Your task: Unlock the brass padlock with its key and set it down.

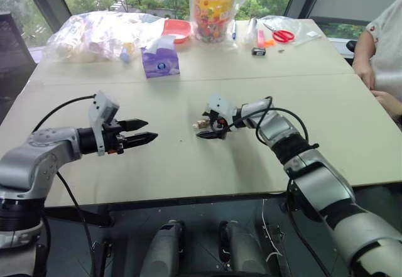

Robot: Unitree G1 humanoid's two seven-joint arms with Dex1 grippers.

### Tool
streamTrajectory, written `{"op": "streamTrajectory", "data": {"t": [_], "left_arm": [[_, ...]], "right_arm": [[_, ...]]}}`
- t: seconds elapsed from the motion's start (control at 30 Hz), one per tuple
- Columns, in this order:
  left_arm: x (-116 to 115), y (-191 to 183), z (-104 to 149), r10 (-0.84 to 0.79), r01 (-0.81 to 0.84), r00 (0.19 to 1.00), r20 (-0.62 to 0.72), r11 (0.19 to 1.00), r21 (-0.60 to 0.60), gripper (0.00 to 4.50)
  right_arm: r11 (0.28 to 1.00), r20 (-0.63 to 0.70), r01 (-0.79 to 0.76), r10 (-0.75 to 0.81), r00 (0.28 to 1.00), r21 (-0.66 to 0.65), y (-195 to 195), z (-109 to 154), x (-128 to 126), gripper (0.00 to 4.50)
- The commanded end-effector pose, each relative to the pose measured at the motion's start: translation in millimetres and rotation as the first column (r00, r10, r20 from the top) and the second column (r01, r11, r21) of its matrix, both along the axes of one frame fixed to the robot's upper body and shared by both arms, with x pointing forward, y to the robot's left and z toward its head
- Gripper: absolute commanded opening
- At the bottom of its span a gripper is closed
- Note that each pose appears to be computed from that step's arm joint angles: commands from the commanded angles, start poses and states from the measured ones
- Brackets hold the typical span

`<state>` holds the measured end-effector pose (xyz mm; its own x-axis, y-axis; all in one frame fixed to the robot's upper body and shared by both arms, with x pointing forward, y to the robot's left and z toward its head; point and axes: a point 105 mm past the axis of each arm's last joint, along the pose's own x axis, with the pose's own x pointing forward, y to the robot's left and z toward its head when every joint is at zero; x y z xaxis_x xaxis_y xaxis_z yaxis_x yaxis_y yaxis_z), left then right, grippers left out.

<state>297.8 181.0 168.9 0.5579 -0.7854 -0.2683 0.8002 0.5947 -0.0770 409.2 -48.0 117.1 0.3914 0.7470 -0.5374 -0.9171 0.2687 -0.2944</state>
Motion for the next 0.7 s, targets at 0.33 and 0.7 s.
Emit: {"op": "streamTrajectory", "data": {"t": [0.33,0.7], "left_arm": [[1,2,11,0.032,-0.032,0.997,0.065,0.999,-0.003,3.05],[30,-10,40,0.047,-0.024,0.994,0.098,0.973,-0.228,3.05]], "right_arm": [[0.994,-0.029,-0.048,0.045,0.999,-0.103,-5,-15,-2,0.96],[0.994,0.447,-0.109,0.088,0.890,0.022,14,72,-4,0.96]]}}
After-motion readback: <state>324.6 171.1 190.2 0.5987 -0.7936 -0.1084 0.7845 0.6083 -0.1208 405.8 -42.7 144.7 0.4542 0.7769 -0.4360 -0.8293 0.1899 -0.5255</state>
